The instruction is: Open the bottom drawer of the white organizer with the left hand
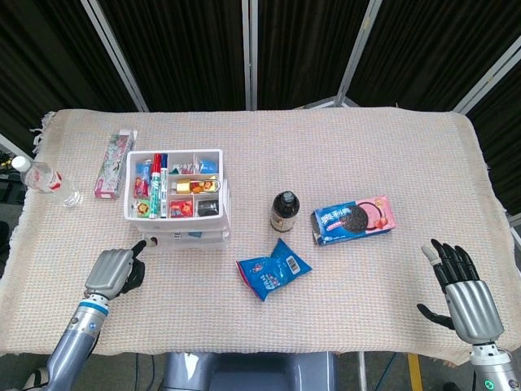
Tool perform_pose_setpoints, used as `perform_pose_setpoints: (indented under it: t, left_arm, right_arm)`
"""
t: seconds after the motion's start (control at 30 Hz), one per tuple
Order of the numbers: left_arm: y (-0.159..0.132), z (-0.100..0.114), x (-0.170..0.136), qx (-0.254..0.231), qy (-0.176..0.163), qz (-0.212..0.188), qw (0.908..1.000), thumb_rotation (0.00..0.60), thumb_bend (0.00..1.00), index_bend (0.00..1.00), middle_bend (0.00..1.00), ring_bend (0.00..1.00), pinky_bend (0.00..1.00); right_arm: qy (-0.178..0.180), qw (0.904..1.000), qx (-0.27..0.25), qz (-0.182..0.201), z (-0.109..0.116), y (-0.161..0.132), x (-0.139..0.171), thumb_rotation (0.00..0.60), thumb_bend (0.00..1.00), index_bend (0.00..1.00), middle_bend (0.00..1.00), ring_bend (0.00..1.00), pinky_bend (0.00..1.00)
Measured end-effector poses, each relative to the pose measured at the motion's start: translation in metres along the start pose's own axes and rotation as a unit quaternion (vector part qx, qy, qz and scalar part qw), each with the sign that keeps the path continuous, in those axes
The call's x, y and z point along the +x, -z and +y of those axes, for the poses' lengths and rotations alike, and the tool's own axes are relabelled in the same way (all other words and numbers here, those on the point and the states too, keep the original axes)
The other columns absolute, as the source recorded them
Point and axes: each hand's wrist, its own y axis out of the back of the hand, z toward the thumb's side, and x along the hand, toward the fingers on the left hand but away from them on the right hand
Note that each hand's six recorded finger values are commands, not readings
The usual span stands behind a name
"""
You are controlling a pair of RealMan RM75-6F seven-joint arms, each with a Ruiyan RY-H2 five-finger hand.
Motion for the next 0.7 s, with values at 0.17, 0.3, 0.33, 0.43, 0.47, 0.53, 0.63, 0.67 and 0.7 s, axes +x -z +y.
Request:
perform_pose_setpoints:
  t: [0.17,0.3,0.33,0.43,0.47,0.53,0.63,0.67,0.7]
  left_arm:
    - [0.0,-0.001,-0.007,0.001,0.005,-0.005,1.0,0.6,0.73,0.38,0.85,0.84,0.64]
    - [0.0,-0.004,-0.015,0.002,0.013,-0.011,0.9999,0.6,0.73,0.39,0.85,0.84,0.64]
    - [0.001,-0.005,-0.017,0.003,0.015,-0.012,0.9998,0.6,0.73,0.39,0.85,0.84,0.64]
    - [0.001,-0.008,-0.024,0.009,0.021,-0.016,0.9996,0.6,0.73,0.39,0.85,0.84,0.64]
    - [0.002,-0.008,-0.026,0.01,0.022,-0.018,0.9995,0.6,0.73,0.39,0.85,0.84,0.64]
    - [0.002,-0.009,-0.03,0.012,0.024,-0.022,0.9994,0.6,0.73,0.39,0.85,0.84,0.64]
    - [0.002,-0.01,-0.037,0.015,0.025,-0.028,0.9992,0.6,0.73,0.39,0.85,0.84,0.64]
    - [0.002,-0.011,-0.039,0.016,0.026,-0.031,0.9991,0.6,0.73,0.39,0.85,0.84,0.64]
    - [0.001,-0.011,-0.041,0.017,0.026,-0.033,0.999,0.6,0.73,0.39,0.85,0.84,0.64]
  right_arm:
    - [0.0,1.0,0.001,0.0,0.0,0.0,0.0,0.6,0.02,0.0,0.0,0.0,0.0]
    - [0.0,1.0,0.001,-0.001,0.0,0.0,0.0,0.6,0.02,0.0,0.0,0.0,0.0]
    - [0.001,1.0,0.001,0.0,0.0,0.0,0.0,0.6,0.02,0.0,0.0,0.0,0.0]
    - [0.001,1.0,0.001,0.0,0.0,-0.001,0.001,0.6,0.02,0.0,0.0,0.0,0.0]
    - [0.001,1.0,0.001,0.0,0.0,-0.001,0.001,0.6,0.02,0.0,0.0,0.0,0.0]
    - [0.0,1.0,0.002,0.0,0.0,-0.001,0.001,0.6,0.02,0.0,0.0,0.0,0.0]
    - [0.0,1.0,0.003,0.001,-0.001,-0.002,0.001,0.6,0.02,0.0,0.0,0.0,0.0]
    - [0.0,1.0,0.003,0.001,-0.001,-0.002,0.001,0.6,0.02,0.0,0.0,0.0,0.0]
    - [0.0,1.0,0.003,0.001,-0.001,-0.002,0.001,0.6,0.02,0.0,0.0,0.0,0.0]
